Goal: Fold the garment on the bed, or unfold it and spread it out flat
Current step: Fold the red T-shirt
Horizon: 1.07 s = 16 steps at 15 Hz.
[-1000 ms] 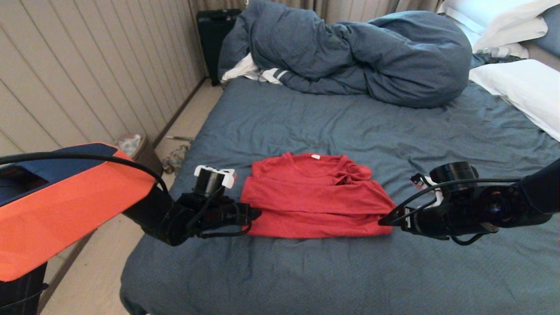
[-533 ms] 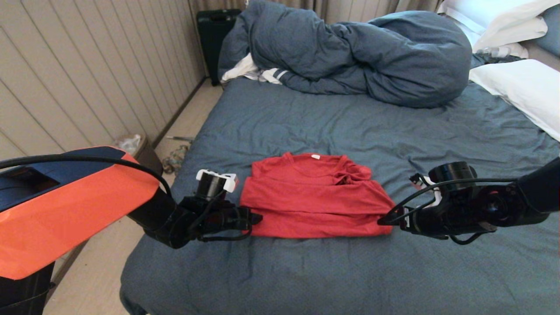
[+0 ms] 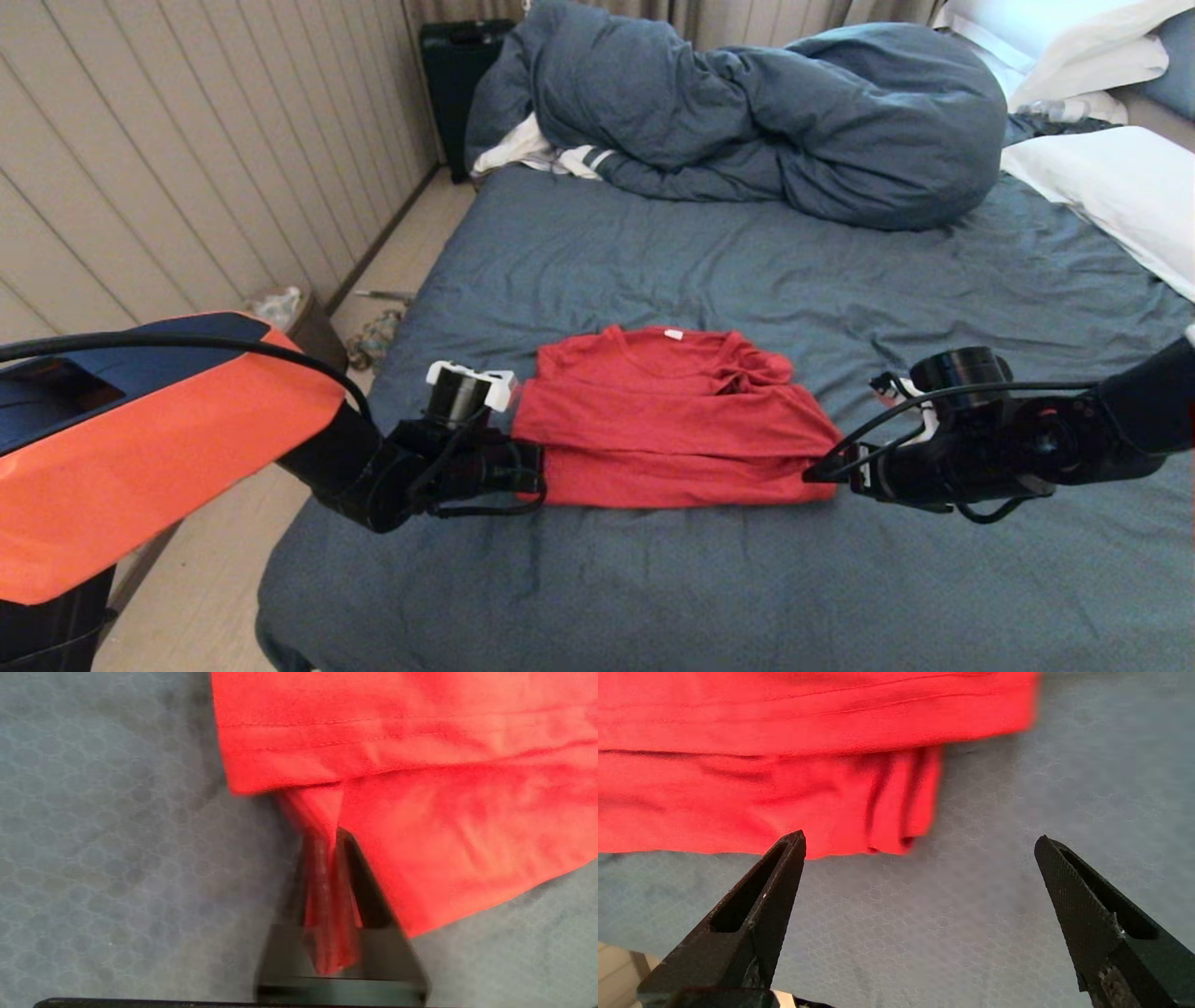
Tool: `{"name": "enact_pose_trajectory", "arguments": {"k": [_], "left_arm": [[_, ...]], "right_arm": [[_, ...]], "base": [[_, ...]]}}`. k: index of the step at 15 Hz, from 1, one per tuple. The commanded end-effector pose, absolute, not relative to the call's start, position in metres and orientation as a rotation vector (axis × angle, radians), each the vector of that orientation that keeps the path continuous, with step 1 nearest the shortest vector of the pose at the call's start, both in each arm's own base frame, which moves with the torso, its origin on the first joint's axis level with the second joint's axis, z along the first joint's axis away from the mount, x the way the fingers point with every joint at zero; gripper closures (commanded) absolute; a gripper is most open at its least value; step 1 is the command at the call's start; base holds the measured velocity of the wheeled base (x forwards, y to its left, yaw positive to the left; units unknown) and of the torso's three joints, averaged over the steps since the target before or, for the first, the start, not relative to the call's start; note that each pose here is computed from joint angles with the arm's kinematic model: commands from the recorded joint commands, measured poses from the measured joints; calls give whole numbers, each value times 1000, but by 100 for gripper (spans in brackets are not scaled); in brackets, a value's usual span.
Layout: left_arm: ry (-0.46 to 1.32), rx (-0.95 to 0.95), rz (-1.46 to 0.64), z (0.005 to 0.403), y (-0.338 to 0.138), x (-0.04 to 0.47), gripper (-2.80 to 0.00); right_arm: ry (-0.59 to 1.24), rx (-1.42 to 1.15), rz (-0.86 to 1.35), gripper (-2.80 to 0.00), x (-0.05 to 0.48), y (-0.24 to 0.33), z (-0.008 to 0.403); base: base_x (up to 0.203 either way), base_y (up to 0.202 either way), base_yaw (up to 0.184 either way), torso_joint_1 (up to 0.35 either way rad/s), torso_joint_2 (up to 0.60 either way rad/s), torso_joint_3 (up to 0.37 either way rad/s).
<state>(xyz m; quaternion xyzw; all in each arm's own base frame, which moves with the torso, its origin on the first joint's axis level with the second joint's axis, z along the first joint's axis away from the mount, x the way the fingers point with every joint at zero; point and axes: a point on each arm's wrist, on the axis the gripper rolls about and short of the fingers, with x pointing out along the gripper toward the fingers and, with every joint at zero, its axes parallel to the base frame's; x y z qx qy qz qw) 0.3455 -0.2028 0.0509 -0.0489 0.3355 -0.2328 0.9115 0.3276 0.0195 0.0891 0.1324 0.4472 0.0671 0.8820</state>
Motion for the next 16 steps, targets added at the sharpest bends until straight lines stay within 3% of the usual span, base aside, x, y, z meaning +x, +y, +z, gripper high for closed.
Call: {"name": "enact_pose_trajectory", "arguments": {"k": [1,11,12,16], "left_arm": [[687,-103,-485,53,-204,344,0],[684,-103,-484,53,-204,343,0],[684,-101,-485,53,-204,343,0],[684,-101,-485,53,-204,344,0]], "right_arm": [[937,276,146,-280,330,22,87],[958,266,188,-280,355,48,70],[961,266,187,0,358,48,68],[964,263,192,0,358,50,67]], "base": [[0,0,0,0,0,0],[0,0,0,0,0,0],[0,0,0,0,0,0],[0,0,0,0,0,0]]}}
